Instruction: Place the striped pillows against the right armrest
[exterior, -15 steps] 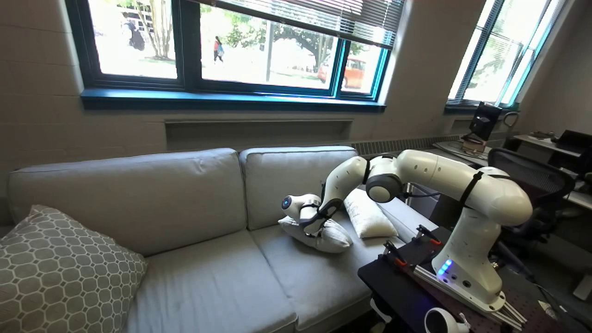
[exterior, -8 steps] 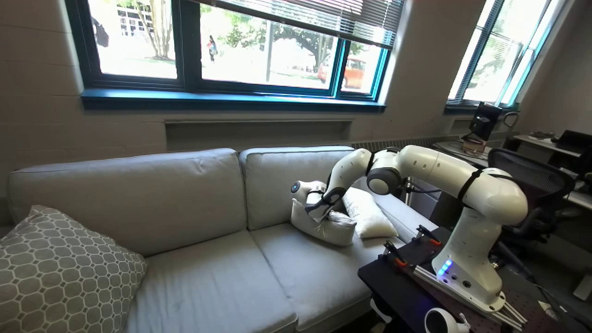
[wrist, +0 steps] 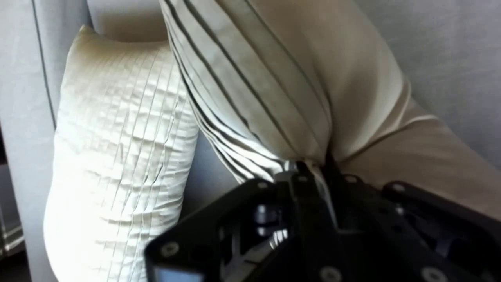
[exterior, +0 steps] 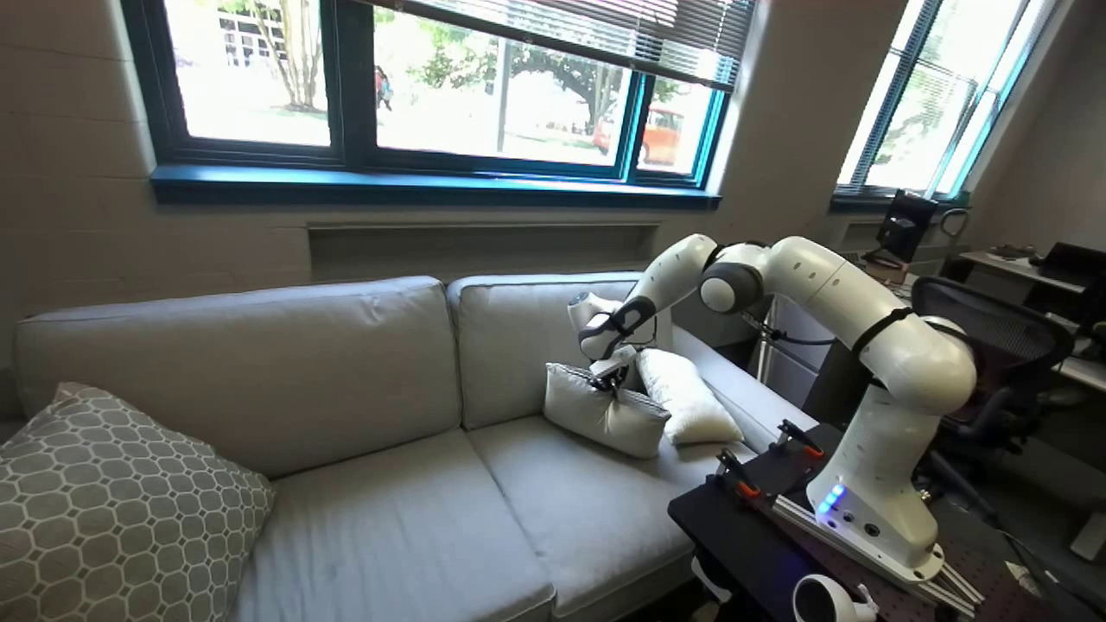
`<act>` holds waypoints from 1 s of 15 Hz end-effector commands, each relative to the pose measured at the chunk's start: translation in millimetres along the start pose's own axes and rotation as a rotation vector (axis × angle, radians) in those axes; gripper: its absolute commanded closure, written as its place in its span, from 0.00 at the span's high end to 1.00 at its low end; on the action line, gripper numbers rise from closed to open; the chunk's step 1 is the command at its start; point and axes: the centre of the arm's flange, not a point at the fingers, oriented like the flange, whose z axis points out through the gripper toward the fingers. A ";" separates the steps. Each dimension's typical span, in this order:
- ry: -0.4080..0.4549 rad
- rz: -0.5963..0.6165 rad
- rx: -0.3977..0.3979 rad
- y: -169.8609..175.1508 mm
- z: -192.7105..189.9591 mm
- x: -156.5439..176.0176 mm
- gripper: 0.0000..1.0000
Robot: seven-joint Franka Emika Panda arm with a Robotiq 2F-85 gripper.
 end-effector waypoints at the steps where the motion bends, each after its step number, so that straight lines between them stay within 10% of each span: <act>1: -0.085 0.052 0.170 49.4 -28.7 -40.7 0.05; 15: -0.106 0.259 0.708 213.0 4.5 -34.6 0.05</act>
